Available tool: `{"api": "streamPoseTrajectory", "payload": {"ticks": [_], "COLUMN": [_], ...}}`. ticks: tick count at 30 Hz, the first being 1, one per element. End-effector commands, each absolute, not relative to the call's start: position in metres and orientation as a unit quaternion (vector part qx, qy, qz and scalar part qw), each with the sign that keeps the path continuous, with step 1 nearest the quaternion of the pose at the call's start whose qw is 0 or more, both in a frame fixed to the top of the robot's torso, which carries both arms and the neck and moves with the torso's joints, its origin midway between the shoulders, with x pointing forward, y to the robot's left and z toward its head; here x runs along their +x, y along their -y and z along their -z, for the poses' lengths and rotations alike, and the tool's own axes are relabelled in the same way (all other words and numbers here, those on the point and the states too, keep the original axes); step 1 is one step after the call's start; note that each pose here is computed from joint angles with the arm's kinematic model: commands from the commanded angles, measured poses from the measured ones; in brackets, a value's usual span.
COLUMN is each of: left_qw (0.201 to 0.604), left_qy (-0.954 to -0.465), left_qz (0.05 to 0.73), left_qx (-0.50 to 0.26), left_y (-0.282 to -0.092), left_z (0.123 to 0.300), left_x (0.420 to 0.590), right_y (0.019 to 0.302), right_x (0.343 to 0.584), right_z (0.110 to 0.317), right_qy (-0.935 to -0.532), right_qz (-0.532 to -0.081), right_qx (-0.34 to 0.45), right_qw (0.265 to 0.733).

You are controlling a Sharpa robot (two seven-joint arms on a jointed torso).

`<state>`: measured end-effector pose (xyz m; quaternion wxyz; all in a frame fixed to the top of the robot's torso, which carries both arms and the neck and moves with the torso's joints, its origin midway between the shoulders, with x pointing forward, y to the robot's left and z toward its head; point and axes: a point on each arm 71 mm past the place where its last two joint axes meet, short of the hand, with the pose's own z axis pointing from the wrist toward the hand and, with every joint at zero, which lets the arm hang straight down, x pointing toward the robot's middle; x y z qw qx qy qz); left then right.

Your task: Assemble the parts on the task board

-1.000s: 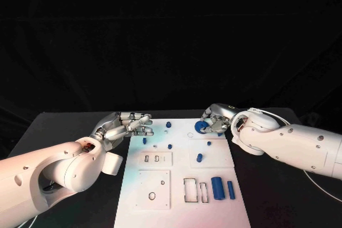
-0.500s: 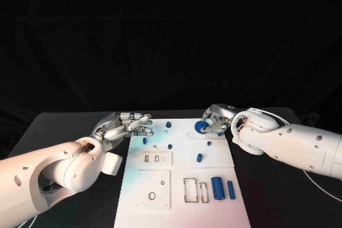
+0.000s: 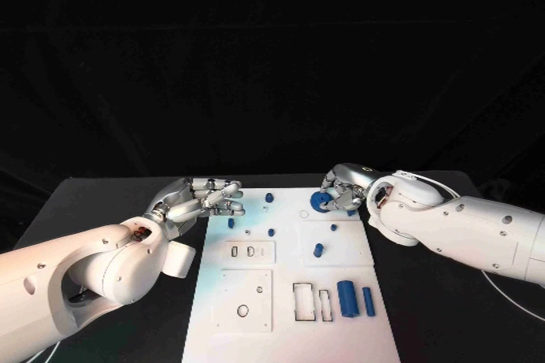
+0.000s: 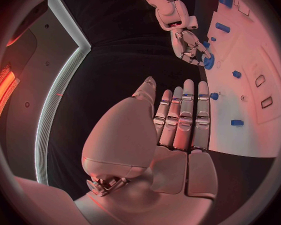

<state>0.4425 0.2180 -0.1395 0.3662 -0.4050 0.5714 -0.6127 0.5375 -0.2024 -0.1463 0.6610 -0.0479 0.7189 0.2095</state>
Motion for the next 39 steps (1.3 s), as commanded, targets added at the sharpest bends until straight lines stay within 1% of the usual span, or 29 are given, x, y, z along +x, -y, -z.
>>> {"api": "streamPoseTrajectory", "payload": {"ticks": [1,5,9,16,23,29,39], "left_qw": [0.359,0.359,0.359,0.359,0.359,0.359,0.357], "left_qy": [-0.572,-0.572,-0.572,-0.572,-0.572,-0.572,-0.573], "left_qz": [0.619,0.619,0.619,0.618,0.618,0.619,0.619], "left_qx": [-0.401,-0.401,-0.401,-0.401,-0.401,-0.401,-0.400], "left_y": [-0.216,-0.217,-0.217,-0.216,-0.216,-0.215,-0.214], "left_z": [0.138,0.138,0.138,0.139,0.139,0.139,0.139], "left_x": [0.442,0.442,0.442,0.442,0.443,0.443,0.443], "right_y": [0.202,0.196,0.184,0.146,0.113,0.093,0.072], "right_x": [0.535,0.532,0.528,0.514,0.507,0.508,0.510], "right_z": [0.149,0.146,0.141,0.129,0.125,0.128,0.143], "right_qy": [-0.710,-0.696,-0.680,-0.647,-0.626,-0.622,-0.632], "right_qz": [-0.208,-0.218,-0.230,-0.257,-0.273,-0.279,-0.285], "right_qx": [-0.059,-0.061,-0.077,-0.130,-0.160,-0.170,-0.177], "right_qw": [0.670,0.681,0.692,0.706,0.713,0.711,0.699]}}
